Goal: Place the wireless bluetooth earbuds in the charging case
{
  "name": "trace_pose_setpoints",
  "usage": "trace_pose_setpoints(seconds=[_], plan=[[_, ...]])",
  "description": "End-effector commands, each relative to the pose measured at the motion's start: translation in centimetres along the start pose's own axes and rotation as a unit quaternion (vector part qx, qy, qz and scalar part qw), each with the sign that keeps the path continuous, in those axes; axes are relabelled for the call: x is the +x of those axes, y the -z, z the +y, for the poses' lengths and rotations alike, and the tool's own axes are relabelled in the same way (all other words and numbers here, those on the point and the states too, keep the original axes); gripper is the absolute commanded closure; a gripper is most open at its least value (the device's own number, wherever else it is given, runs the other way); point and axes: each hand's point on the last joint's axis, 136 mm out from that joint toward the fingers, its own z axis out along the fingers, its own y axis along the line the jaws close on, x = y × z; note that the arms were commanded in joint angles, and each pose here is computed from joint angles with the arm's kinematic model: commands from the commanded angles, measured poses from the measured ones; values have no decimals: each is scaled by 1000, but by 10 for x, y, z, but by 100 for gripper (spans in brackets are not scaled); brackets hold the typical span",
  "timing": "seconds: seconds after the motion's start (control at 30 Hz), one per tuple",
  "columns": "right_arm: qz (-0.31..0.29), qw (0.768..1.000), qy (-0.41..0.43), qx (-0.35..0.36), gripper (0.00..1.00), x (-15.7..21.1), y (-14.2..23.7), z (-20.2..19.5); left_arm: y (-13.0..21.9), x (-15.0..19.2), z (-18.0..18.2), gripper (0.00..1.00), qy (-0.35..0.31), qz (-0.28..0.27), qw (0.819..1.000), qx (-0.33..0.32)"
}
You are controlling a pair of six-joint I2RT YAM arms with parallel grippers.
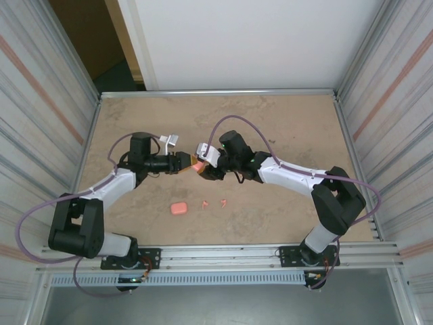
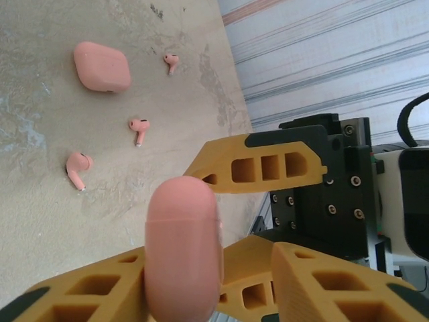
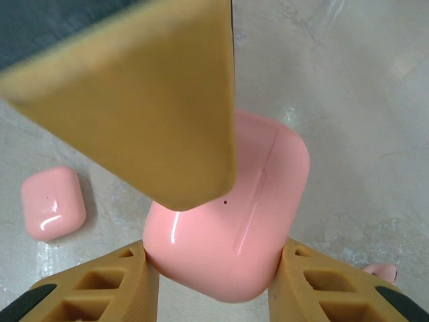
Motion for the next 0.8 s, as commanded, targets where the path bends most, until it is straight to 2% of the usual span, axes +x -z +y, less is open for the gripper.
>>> trace_pose_setpoints(seconds=[0.0,0.37,0.6,0.77], plan=[[-21,1000,-5,-2,63,-12,11,1,-3,-3,-17,60,-29,13,999,27],[-20,1000,-10,2,60,-13,12,-1,-3,-1,-20,83,-39,15,999,30],[-38,998,-49,16,29,-19,32,-9,7,-12,-38,93,-90,-25,995,25],[-77,992,-93,30,18,-27,58,-10,22,-26,-62,99,-158,-93,983,27]])
